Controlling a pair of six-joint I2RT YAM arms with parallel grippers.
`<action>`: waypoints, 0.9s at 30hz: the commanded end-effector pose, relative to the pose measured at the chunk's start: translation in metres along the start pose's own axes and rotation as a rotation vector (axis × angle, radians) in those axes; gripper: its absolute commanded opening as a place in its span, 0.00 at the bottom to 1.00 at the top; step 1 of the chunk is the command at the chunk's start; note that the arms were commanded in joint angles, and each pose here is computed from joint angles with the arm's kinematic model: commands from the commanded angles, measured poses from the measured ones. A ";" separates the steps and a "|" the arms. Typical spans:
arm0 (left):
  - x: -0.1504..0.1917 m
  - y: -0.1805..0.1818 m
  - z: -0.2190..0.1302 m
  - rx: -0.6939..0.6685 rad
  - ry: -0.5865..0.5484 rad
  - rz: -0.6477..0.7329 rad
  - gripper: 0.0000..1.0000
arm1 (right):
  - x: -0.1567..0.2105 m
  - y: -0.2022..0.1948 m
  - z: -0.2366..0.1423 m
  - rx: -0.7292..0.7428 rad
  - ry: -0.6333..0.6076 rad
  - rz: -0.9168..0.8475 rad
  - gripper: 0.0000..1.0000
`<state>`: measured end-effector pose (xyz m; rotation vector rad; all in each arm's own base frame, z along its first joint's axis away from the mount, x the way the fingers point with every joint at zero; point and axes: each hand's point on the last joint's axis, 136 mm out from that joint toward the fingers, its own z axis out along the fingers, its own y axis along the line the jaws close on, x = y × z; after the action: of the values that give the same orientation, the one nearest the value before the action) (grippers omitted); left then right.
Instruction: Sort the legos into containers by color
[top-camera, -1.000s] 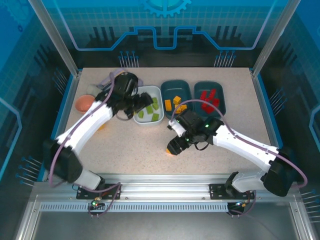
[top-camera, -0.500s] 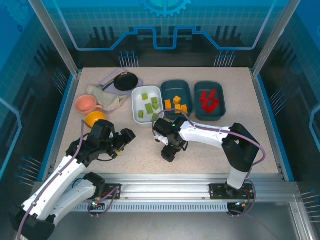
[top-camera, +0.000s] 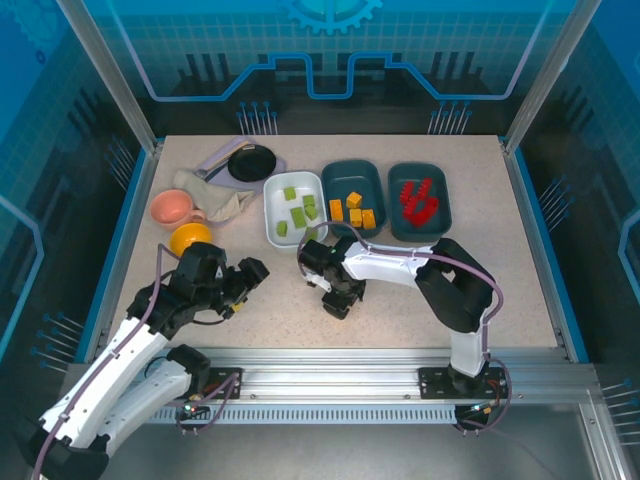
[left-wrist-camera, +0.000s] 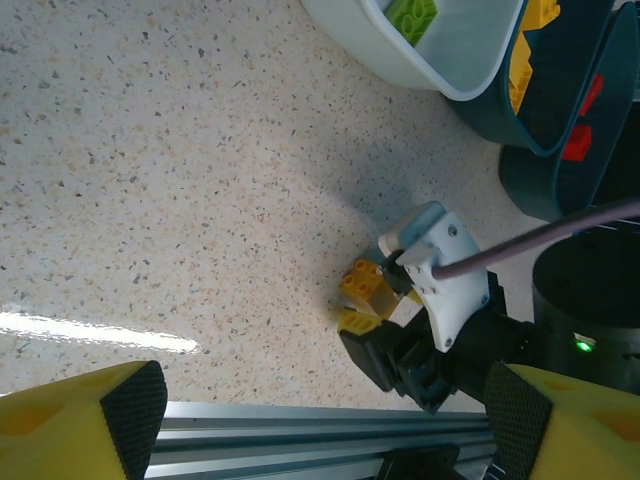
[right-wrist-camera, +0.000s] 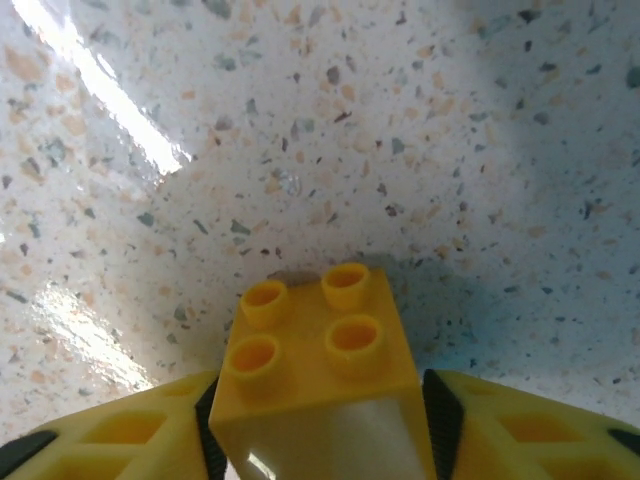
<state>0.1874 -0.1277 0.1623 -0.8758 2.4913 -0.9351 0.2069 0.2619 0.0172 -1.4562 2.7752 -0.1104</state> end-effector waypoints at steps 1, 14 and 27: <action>0.009 0.007 0.004 -0.004 0.035 -0.008 0.87 | -0.011 0.000 -0.005 -0.007 -0.029 0.019 0.47; -0.016 -0.066 0.019 0.143 0.025 0.051 0.89 | -0.049 -0.116 -0.102 -0.051 -0.302 0.472 0.26; -0.088 -0.141 0.062 0.225 -0.007 0.074 0.95 | -0.130 -0.276 -0.082 -0.034 -0.394 0.858 0.26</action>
<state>0.3235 -0.1761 0.1996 -0.8195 2.3859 -1.0944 0.4952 0.2244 0.1285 -0.2448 2.7093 0.1980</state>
